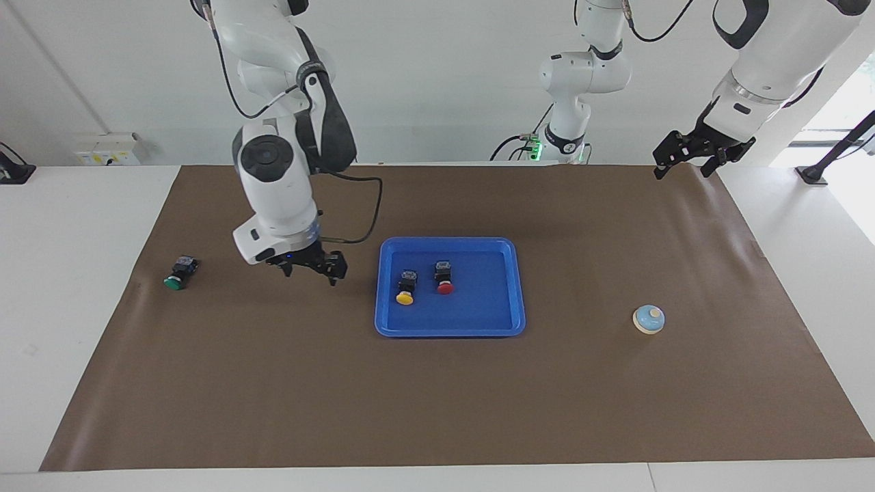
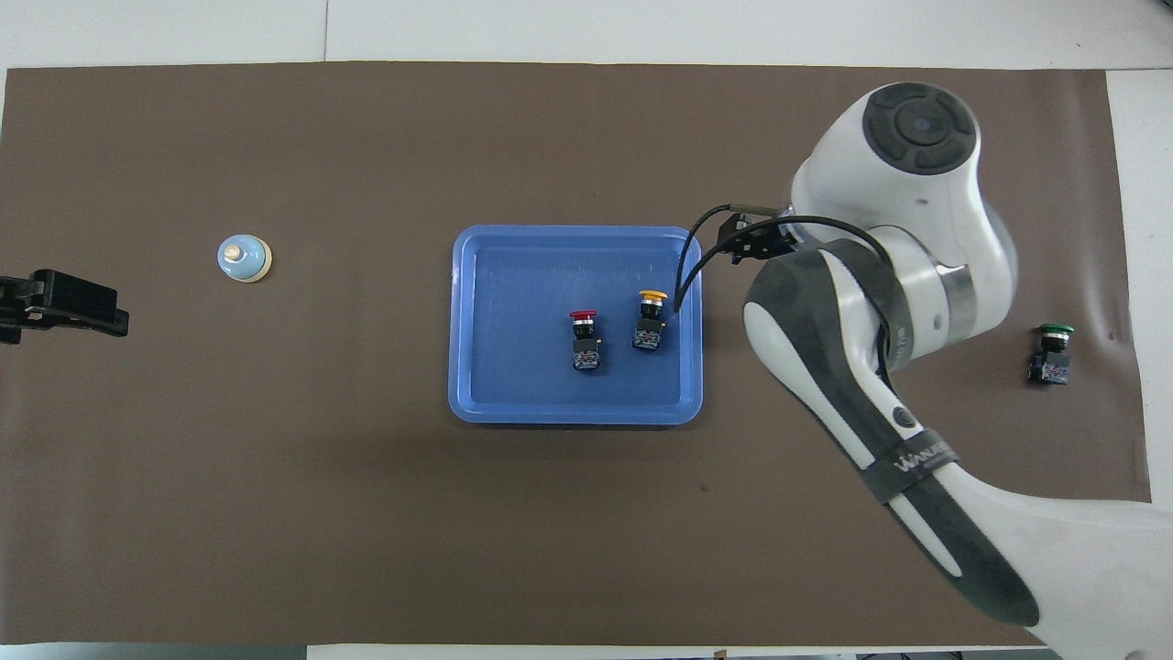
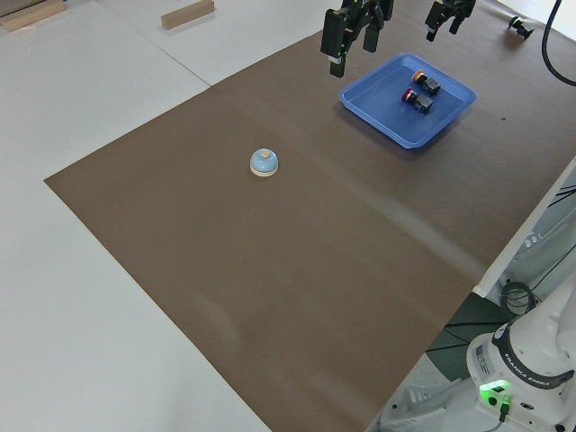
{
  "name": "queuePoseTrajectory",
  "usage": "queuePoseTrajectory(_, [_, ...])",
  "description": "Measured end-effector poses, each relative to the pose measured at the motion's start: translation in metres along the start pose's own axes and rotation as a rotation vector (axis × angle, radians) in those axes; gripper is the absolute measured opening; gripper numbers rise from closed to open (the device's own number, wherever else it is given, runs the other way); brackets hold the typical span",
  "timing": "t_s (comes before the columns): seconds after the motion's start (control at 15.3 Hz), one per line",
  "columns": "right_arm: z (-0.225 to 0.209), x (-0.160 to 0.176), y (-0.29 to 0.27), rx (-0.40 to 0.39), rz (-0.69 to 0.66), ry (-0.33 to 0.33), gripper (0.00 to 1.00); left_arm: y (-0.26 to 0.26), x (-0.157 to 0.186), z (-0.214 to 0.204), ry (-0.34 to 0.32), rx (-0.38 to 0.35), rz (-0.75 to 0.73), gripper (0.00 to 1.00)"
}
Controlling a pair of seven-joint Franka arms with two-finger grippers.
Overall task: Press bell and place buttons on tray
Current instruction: 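Move the right gripper to the green-capped button and grasp it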
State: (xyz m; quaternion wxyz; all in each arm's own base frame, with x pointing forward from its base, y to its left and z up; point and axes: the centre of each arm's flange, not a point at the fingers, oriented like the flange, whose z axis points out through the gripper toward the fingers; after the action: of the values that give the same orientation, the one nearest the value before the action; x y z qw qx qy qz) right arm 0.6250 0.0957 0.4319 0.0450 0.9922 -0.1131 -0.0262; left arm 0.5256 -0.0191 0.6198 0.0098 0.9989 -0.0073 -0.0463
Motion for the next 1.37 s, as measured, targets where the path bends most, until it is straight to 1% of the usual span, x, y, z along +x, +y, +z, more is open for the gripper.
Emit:
queuePoseTrajectory(0.2, [0.015,0.029,0.107,-0.006,0.015,-0.036,1.00,0.000,0.000,0.000,0.000,0.000,0.000,1.00])
queuePoseTrajectory(0.33, [0.031,0.036,0.179,0.002,0.021,-0.063,1.00,0.000,0.000,0.000,0.000,0.000,0.000,1.00])
queuePoseTrajectory(0.46, [0.045,0.036,0.233,0.011,0.026,-0.061,1.00,0.000,0.000,0.000,0.000,0.000,0.000,1.00])
queuePoseTrajectory(0.65, [0.071,0.025,0.287,0.017,0.036,-0.030,1.00,0.000,0.000,0.000,0.000,0.000,0.000,1.00])
queuePoseTrajectory(0.85, [0.100,0.005,0.323,0.020,0.033,0.022,1.00,0.000,0.000,0.000,0.000,0.000,0.000,1.00])
queuePoseTrajectory(0.98, [0.116,-0.009,0.335,0.020,0.034,0.048,1.00,0.000,0.000,0.000,0.000,0.000,0.000,1.00])
queuePoseTrajectory(1.24, [0.137,-0.029,0.334,0.020,0.037,0.088,1.00,0.000,0.000,0.000,0.000,0.000,0.000,1.00])
queuePoseTrajectory(1.37, [0.143,-0.036,0.330,0.020,0.033,0.097,1.00,0.000,0.000,0.000,0.000,0.000,0.000,1.00])
